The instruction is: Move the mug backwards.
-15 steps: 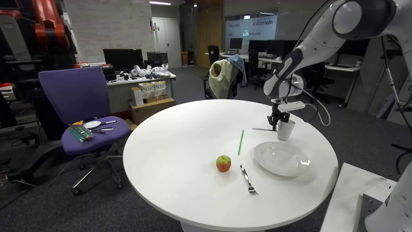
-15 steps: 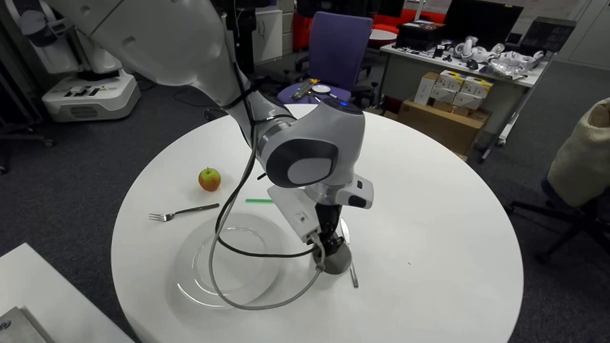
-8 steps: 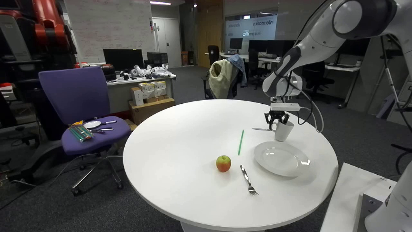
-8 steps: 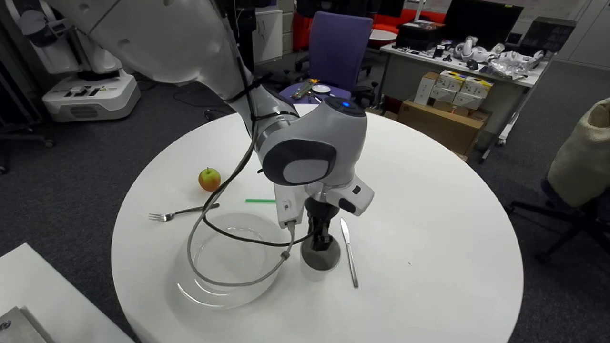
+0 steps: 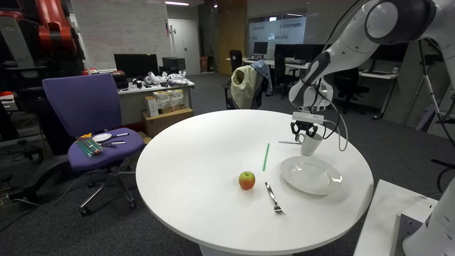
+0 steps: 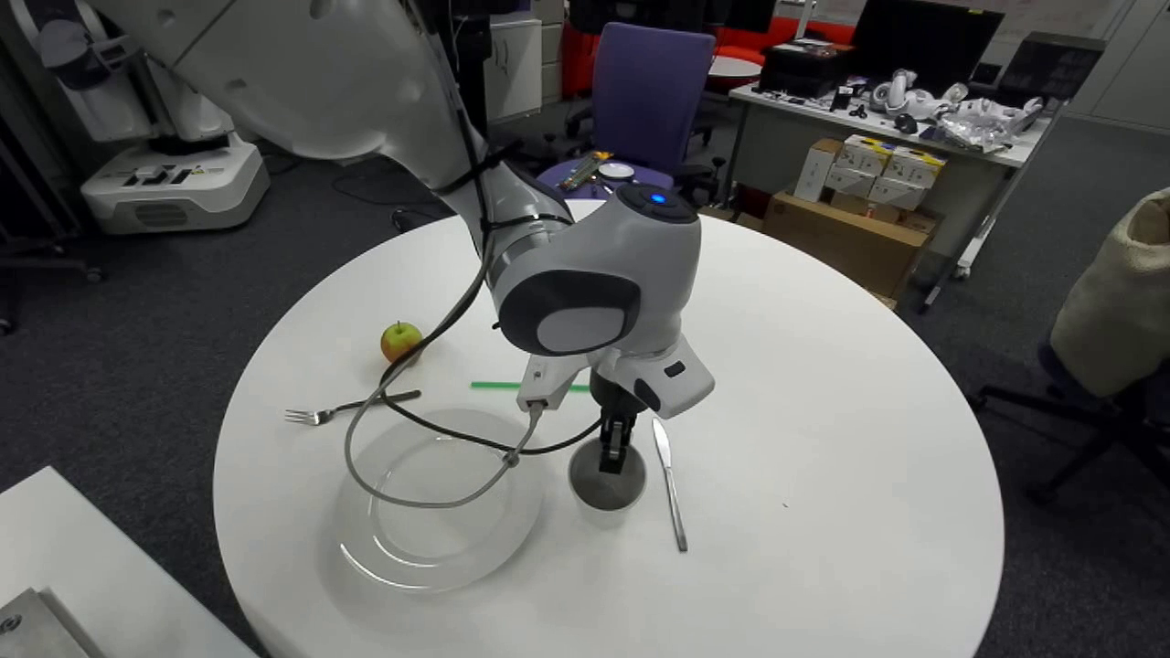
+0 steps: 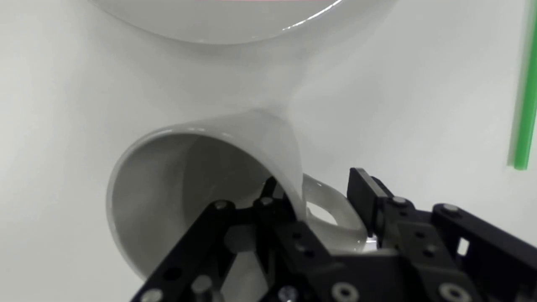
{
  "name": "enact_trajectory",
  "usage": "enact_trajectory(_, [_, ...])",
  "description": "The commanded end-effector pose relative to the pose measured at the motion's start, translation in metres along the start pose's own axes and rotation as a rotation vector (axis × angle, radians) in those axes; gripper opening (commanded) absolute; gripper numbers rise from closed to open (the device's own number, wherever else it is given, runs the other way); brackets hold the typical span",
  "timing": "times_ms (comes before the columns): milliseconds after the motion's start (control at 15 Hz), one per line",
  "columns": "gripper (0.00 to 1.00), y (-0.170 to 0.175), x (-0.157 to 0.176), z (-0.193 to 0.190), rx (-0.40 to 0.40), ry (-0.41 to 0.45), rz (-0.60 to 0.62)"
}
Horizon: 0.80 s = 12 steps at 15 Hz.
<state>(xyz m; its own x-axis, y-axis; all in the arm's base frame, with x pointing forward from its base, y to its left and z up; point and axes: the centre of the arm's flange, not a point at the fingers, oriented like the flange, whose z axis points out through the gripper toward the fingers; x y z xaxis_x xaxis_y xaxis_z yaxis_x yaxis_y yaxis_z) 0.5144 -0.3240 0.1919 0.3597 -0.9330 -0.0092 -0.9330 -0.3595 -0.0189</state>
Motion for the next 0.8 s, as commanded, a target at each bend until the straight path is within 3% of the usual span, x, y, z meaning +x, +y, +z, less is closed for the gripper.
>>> enact_trajectory(0, [0.16, -0.001, -0.003, -0.006, -0.06, -0.006, 0.047])
enact_trajectory(733, [0.16, -0.003, 0.005, 0.005, -0.149, -0.034, 0.079])
